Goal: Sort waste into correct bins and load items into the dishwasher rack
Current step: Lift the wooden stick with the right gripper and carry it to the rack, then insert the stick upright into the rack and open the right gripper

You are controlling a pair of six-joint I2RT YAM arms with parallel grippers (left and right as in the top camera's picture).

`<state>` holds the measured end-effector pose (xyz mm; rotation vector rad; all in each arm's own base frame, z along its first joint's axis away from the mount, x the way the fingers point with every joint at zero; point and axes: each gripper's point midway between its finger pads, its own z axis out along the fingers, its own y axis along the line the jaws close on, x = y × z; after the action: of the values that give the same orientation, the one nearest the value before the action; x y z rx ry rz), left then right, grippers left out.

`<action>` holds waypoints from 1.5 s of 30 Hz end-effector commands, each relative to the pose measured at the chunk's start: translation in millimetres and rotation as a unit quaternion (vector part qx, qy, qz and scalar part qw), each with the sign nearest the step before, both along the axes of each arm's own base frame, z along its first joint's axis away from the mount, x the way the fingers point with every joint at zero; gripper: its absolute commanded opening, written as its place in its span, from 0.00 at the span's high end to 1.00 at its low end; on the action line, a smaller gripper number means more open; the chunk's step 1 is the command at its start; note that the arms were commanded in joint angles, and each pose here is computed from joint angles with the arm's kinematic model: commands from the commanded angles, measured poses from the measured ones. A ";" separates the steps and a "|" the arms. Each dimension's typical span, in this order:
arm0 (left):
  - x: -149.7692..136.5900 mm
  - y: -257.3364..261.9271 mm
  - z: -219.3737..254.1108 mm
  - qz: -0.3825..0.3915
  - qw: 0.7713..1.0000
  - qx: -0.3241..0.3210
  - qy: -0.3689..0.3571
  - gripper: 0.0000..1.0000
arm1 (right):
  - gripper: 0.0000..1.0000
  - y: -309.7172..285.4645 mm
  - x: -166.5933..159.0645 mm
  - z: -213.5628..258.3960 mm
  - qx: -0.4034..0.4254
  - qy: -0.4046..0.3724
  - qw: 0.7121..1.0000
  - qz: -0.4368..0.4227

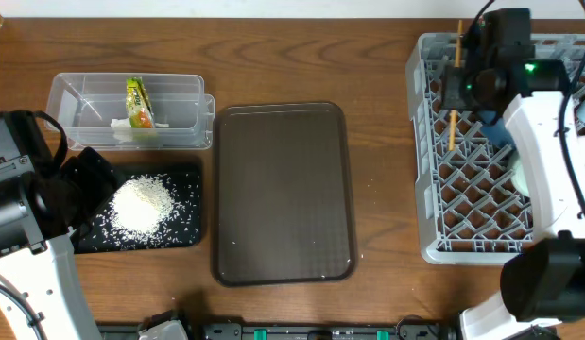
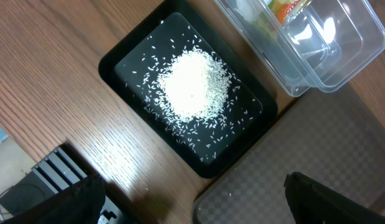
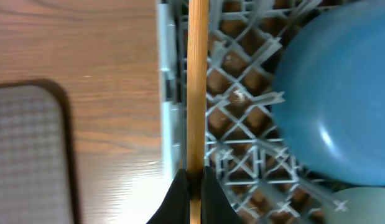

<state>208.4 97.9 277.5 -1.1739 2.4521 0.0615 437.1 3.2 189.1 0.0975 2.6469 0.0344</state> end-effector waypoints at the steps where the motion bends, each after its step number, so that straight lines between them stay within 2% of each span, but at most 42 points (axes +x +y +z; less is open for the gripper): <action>1: -1.0 4.2 -0.4 0.007 1.000 0.007 0.004 0.05 | 0.99 -15.3 7.6 -14.0 -0.027 0.010 0.999 0.018; 4: -1.0 4.2 -0.4 0.007 1.000 0.007 0.004 0.05 | 0.96 -19.4 12.9 -25.4 -0.027 0.017 0.999 0.014; 7: -1.0 4.2 -0.4 0.007 1.000 0.007 0.004 0.05 | 0.75 -15.7 15.3 -33.8 -0.017 0.024 0.999 0.019; 10: -1.0 4.2 -0.4 0.007 1.000 0.007 0.004 0.06 | 0.57 -8.3 16.6 -35.4 -0.001 0.024 0.999 0.028; 13: -1.0 4.2 -0.4 0.007 1.000 0.007 0.004 0.05 | 0.34 -2.6 16.7 -34.4 0.012 0.023 0.999 0.031; 15: -1.0 4.2 -0.4 0.007 1.000 0.007 0.004 0.05 | 0.24 -2.8 14.2 -34.0 0.020 0.027 0.999 0.017; 21: -1.0 4.2 -0.4 0.007 1.000 0.007 0.004 0.05 | 0.22 -1.6 -5.1 -14.3 0.049 0.033 0.998 -0.037; 24: -1.0 4.2 -0.4 0.007 1.000 0.007 0.004 0.05 | 0.25 6.3 -25.6 7.1 0.075 0.035 0.996 -0.042; 28: -1.0 4.2 -0.4 0.007 1.000 0.007 0.004 0.05 | 0.27 22.1 -69.8 38.7 0.116 0.047 0.991 -0.043; 33: -1.0 4.2 -0.4 0.007 1.000 0.007 0.004 0.05 | 0.25 46.2 -125.8 55.0 0.121 0.034 0.992 -0.018; 35: -1.0 4.2 -0.4 0.007 1.000 0.007 0.004 0.05 | 0.19 53.2 -148.3 51.7 0.117 0.029 0.993 -0.015; 37: -1.0 4.2 -0.4 0.007 1.000 0.007 0.004 0.05 | 0.01 59.4 -172.9 46.1 0.116 0.028 0.993 -0.007; 41: -1.0 4.2 -0.4 0.007 1.000 0.007 0.004 0.05 | 0.01 70.4 -211.9 37.8 0.134 0.037 0.990 0.020; 45: -1.0 4.2 -0.4 0.007 1.000 0.007 0.004 0.05 | 0.01 68.9 -235.1 34.0 0.137 0.045 0.989 0.023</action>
<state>208.5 98.0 277.2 -1.1744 2.4530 0.0621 213.4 68.8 222.8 0.1230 2.7208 0.3835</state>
